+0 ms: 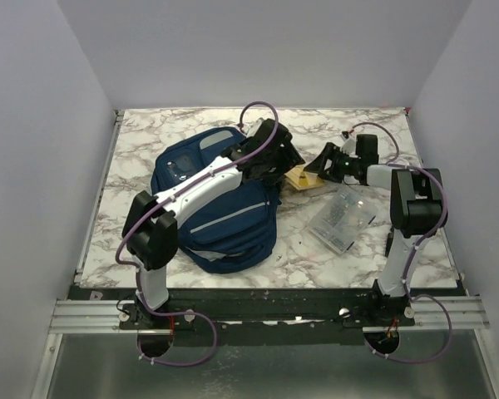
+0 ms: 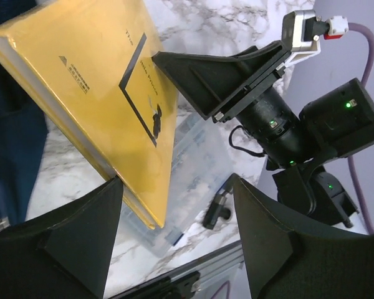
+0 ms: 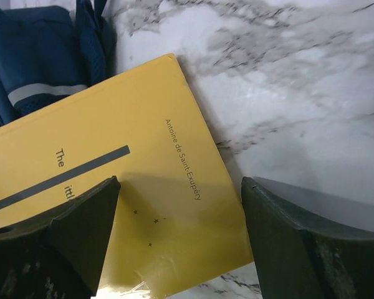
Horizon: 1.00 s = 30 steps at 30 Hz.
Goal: Pack the student bag
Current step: Pick up the book from the center of the board.
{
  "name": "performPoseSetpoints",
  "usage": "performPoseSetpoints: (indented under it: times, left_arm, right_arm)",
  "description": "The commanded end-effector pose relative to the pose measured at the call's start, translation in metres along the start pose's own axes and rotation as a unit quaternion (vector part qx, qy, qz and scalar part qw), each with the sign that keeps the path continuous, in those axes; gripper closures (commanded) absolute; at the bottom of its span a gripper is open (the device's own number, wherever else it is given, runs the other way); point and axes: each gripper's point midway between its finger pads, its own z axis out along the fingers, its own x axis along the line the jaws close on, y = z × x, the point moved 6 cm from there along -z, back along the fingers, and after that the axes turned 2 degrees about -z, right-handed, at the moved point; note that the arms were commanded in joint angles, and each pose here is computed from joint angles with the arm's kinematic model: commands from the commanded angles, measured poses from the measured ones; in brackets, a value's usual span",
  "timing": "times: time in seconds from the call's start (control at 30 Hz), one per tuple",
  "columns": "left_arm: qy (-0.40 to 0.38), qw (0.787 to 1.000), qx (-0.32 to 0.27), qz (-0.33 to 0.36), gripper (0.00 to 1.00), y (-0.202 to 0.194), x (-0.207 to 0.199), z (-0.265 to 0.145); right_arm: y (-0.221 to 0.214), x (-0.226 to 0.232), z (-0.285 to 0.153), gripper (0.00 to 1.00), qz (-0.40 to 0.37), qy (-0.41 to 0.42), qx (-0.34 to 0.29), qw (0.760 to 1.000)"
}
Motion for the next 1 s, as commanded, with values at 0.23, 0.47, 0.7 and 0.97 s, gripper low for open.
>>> performPoseSetpoints:
  times: [0.23,0.47,0.7,0.97]
  left_arm:
    - [0.028,0.999,-0.019,0.023,0.25,-0.010,0.064,-0.022]
    - [0.045,0.998,-0.003,0.052,0.21,-0.003,0.094,-0.034]
    - [-0.016,0.998,0.004,0.064,0.16,-0.002,0.120,-0.046]
    - [-0.048,0.994,-0.028,0.096,0.14,0.006,0.132,-0.058]
  right_arm:
    - [-0.092,0.083,0.012,0.20,0.029,0.059,0.105,0.992]
    - [-0.105,0.085,0.013,0.20,0.078,0.047,0.051,0.995]
    - [-0.111,0.083,0.017,0.20,0.081,0.054,0.054,0.994]
    - [-0.117,0.079,0.017,0.20,0.068,0.053,0.062,0.994]
